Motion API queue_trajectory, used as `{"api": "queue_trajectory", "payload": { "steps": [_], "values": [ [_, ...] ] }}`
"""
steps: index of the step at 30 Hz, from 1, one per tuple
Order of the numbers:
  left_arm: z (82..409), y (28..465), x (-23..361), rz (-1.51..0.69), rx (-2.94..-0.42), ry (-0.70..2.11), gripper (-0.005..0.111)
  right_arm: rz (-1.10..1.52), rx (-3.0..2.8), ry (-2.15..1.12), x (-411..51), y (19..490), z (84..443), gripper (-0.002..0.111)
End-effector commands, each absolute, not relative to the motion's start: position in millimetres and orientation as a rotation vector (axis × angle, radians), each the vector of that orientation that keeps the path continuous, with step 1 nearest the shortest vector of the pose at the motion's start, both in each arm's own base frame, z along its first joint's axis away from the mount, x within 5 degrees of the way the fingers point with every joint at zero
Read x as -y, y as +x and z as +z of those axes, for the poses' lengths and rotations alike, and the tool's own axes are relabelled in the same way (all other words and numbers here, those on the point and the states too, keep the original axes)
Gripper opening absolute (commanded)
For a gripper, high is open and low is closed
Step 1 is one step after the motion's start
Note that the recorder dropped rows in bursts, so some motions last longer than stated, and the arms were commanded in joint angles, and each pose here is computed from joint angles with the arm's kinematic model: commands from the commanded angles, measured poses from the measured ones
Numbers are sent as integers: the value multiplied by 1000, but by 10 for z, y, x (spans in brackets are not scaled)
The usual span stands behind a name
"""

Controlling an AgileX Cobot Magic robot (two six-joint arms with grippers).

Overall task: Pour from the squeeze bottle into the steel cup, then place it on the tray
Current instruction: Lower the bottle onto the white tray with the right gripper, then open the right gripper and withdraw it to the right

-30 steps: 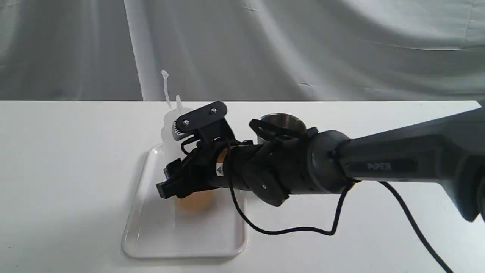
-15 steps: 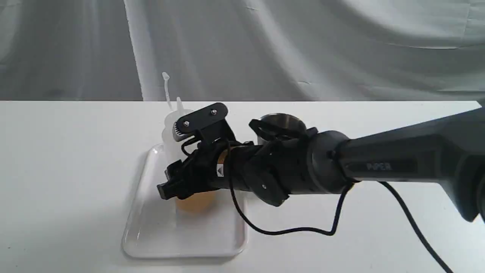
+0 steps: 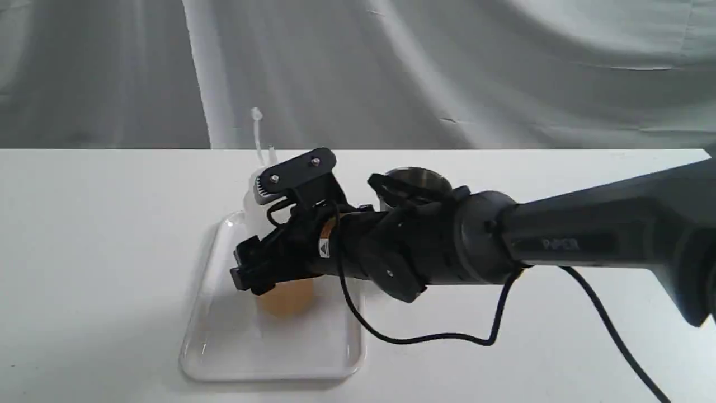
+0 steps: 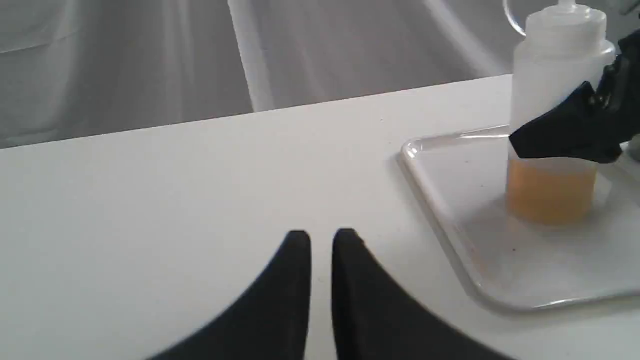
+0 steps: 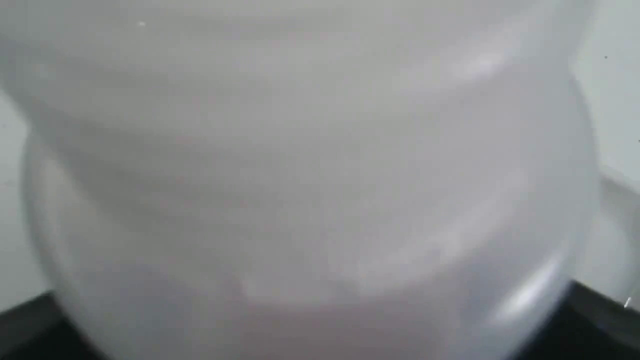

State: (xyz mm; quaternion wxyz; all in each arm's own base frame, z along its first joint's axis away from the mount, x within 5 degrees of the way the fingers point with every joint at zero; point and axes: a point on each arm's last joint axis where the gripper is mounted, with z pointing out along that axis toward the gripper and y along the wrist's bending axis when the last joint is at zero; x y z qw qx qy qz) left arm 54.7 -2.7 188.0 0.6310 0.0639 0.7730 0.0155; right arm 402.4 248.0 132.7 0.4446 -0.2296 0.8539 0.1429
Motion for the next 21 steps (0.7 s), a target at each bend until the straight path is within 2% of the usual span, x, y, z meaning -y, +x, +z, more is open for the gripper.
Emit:
{"api": "queue_trajectory", "payload": {
  "steps": [1, 6, 9, 21],
  "values": [
    [1874, 546, 29, 32, -1762, 147, 8, 367, -2081, -559, -2492, 4040, 1414, 93],
    [1874, 546, 29, 32, -1762, 147, 8, 371, -2066, -555, -2490, 4037, 1491, 96],
    [1874, 546, 29, 32, -1762, 147, 8, 379, -2030, -546, -2482, 4024, 1674, 96],
    [1874, 546, 29, 32, -1762, 147, 8, 386, -1830, -522, -2313, 3781, 2821, 96]
  ]
}}
